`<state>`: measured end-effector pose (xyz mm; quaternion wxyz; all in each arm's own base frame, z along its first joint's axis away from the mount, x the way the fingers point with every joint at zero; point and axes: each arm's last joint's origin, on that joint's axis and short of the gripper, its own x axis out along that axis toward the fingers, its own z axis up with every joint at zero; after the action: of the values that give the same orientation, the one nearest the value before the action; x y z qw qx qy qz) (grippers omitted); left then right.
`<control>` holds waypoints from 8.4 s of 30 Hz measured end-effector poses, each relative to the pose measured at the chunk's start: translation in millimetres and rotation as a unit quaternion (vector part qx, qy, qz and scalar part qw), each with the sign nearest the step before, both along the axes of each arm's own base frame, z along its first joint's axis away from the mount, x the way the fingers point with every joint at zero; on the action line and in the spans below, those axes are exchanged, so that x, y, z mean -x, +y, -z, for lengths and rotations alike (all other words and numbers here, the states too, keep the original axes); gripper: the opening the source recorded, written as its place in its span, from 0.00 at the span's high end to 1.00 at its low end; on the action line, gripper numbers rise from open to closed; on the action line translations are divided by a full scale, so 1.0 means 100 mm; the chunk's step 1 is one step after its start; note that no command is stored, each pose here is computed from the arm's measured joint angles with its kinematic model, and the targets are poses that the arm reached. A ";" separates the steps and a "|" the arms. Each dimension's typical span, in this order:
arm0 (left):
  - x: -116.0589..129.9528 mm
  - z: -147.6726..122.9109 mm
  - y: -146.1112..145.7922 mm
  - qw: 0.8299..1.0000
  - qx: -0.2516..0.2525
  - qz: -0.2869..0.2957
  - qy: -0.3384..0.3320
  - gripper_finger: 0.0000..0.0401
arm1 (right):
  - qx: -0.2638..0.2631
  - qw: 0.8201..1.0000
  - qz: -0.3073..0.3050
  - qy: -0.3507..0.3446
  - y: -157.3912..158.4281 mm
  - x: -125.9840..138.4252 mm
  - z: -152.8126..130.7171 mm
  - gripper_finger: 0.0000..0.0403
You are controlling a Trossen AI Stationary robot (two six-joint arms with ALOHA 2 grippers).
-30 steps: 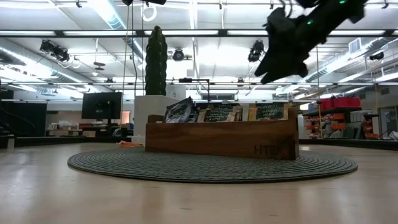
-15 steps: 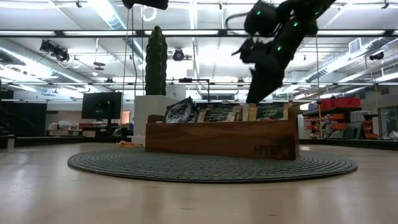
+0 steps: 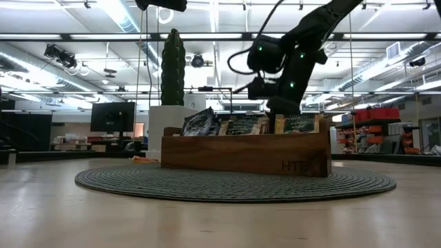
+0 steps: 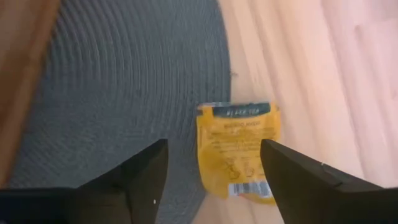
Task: Pick & Place Tea
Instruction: Put the orange tea bag into the right section of the wooden organizer
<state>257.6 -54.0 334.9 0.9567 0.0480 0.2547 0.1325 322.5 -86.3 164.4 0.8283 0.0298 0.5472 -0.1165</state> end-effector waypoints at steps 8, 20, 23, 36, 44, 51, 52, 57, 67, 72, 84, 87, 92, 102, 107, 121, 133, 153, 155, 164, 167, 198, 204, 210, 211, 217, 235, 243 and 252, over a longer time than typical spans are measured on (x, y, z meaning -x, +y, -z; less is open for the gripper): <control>0.00 0.00 0.00 1.000 0.011 -0.006 -0.003 0.78 | 0.013 0.999 -0.011 0.038 -0.03 -0.03 0.22 0.40; 0.00 0.00 0.00 1.000 0.011 -0.006 -0.004 0.78 | 0.008 0.999 -0.009 0.044 -0.03 -0.05 0.28 0.86; 0.00 0.00 0.00 1.000 0.011 -0.006 -0.004 0.78 | 0.008 0.999 -0.008 0.044 -0.02 -0.05 0.27 0.97; 0.00 0.00 0.00 1.000 0.011 -0.006 -0.004 0.78 | -0.034 0.992 0.028 -0.120 0.05 0.07 -0.59 1.00; 0.00 0.00 0.00 1.000 0.011 -0.006 -0.005 0.78 | -0.135 0.932 0.042 -0.333 0.22 0.46 -1.53 1.00; -0.05 -0.09 0.03 0.999 0.004 -0.002 -0.050 0.78 | -0.184 0.871 -0.005 -0.455 0.47 0.61 -1.97 1.00; -0.07 -0.12 0.02 0.998 0.000 0.001 -0.063 0.78 | -0.187 0.864 -0.015 -0.466 0.52 0.60 -2.00 1.00; -0.12 -0.27 0.00 0.990 0.000 0.033 -0.139 0.78 | -0.198 0.834 -0.064 -0.511 0.73 0.55 -2.11 1.00; -0.16 -0.53 -0.05 0.957 0.046 0.097 -0.269 0.73 | -0.212 0.774 -0.136 -0.581 1.05 0.56 -2.30 1.00; -0.15 -0.63 -0.05 0.940 0.068 0.093 -0.321 0.64 | -0.208 0.774 -0.143 -0.581 1.13 0.56 -2.30 1.00; -0.16 -0.67 -0.04 0.928 0.097 0.100 -0.344 0.51 | -0.183 0.750 -0.145 -0.619 1.15 0.44 -2.30 1.00; -0.16 -0.67 -0.03 0.928 0.093 0.100 -0.345 0.51 | -0.184 0.755 -0.144 -0.613 1.16 0.36 -2.24 1.00; -0.16 -0.65 -0.04 0.932 0.084 0.102 -0.338 0.57 | -0.183 0.746 -0.146 -0.623 1.16 0.32 -2.23 1.00; -0.16 -0.65 -0.04 0.933 0.084 0.102 -0.336 0.95 | -0.175 0.751 -0.138 -0.621 1.15 0.31 -2.22 1.00; -0.17 -0.63 -0.04 0.936 0.082 0.102 -0.327 0.98 | -0.167 0.751 -0.133 -0.625 1.13 0.33 -2.24 0.95; -0.17 -0.40 -0.03 0.967 0.103 0.087 -0.215 0.99 | -0.117 0.869 -0.103 -0.469 1.06 0.40 -2.66 0.55; -0.18 -0.39 0.00 0.969 0.094 0.093 -0.209 0.99 | -0.121 0.926 -0.153 -0.322 1.10 -0.06 -2.85 0.58; -0.17 -0.35 0.00 0.973 0.092 0.091 -0.190 0.94 | -0.072 0.940 -0.156 -0.294 1.17 -0.18 -2.74 0.99; -0.16 -0.32 -0.02 0.976 0.090 0.092 -0.174 0.91 | -0.059 0.944 -0.145 -0.291 1.15 -0.15 -2.75 0.99; -0.09 -0.18 -0.14 0.984 0.103 0.106 -0.099 0.90 | -0.037 0.951 -0.068 -0.301 1.06 0.16 -2.90 1.00; -0.07 -0.14 -0.17 0.988 0.095 0.098 -0.078 0.92 | -0.063 0.956 -0.053 -0.283 1.13 0.20 -2.76 1.00; -0.05 -0.13 -0.20 0.993 0.059 0.072 -0.079 0.95 | -0.092 0.970 0.157 -0.161 1.64 0.46 -0.32 1.00; -0.05 -0.13 -0.20 0.993 0.060 0.070 -0.079 0.95 | -0.094 0.967 0.156 -0.179 1.63 0.46 -0.25 1.00; -0.05 -0.13 -0.19 0.993 0.049 0.069 -0.078 0.95 | -0.082 0.971 0.145 -0.172 1.61 0.47 -0.24 0.99; -0.05 -0.13 -0.18 0.993 0.047 0.068 -0.078 0.95 | -0.081 0.971 0.144 -0.171 1.61 0.47 -0.24 0.98; -0.06 -0.13 -0.16 0.994 0.046 0.065 -0.078 0.95 | -0.086 0.974 0.134 -0.162 1.62 0.47 -0.23 0.85; 0.11 -0.26 -0.02 0.993 0.060 -0.014 -0.103 0.95 | -0.146 0.949 0.116 -0.255 1.67 0.41 -0.92 0.50; 0.50 0.05 0.35 0.950 0.205 -0.228 0.053 0.86 | -0.095 0.933 0.113 -0.327 1.70 0.46 -1.30 0.54; 0.64 0.79 0.57 0.859 0.267 -0.426 0.101 0.57 | -0.074 0.932 0.120 -0.333 1.69 0.46 -1.30 0.56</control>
<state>193.4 3.3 256.2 0.7522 -0.3094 0.3709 0.4482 276.9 82.2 294.5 0.9384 0.1935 0.2390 -0.1574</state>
